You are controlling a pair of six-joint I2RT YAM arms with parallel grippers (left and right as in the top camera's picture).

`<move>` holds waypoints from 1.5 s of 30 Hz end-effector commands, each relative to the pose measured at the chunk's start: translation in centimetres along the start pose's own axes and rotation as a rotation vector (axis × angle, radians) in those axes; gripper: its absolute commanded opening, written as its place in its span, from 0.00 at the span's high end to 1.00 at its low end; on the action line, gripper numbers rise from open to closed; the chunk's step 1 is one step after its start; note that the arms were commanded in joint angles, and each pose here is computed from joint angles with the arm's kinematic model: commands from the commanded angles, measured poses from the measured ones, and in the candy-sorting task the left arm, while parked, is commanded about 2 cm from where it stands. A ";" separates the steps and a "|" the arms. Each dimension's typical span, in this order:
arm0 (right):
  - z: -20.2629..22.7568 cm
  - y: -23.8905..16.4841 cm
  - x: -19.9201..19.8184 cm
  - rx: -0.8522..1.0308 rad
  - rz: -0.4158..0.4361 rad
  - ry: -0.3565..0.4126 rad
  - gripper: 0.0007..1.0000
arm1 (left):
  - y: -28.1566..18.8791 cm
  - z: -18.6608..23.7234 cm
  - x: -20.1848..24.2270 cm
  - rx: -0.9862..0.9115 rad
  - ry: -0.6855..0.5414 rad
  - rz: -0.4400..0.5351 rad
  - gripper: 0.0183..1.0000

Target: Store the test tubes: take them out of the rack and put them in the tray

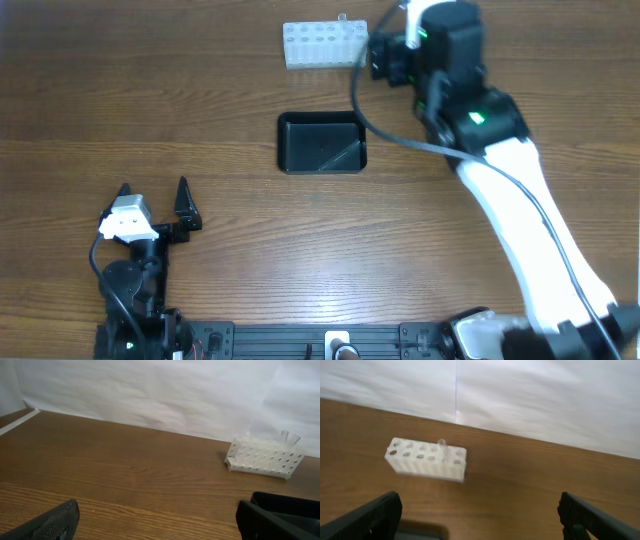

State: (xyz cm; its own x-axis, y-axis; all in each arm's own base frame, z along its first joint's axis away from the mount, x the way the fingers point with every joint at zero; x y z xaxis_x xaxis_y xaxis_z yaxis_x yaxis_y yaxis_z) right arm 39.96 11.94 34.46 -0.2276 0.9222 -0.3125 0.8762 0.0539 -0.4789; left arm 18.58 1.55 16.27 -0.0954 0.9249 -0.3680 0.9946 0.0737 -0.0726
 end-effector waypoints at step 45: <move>7.1 22.9 8.8 0.080 0.152 0.161 0.13 | 0.0 0.2 -0.1 0.007 0.015 0.012 0.00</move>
State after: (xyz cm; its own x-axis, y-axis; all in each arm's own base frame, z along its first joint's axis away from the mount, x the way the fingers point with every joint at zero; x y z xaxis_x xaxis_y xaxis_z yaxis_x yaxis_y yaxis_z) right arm 54.61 18.23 14.72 -0.0233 0.9623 -0.2710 0.8509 -0.1232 -0.5108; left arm 18.58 1.55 16.27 -0.0954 0.9250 -0.3677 0.9946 0.0737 -0.0726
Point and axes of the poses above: each gripper's point midway between its finger pads, its own y axis out along the fingers, its own x axis along the line the jaws close on, z = x × y, the point moved 6 cm from there along -y, back along the fingers, and after that the axes turned 13 degrees about -y, right-handed, at the moved point
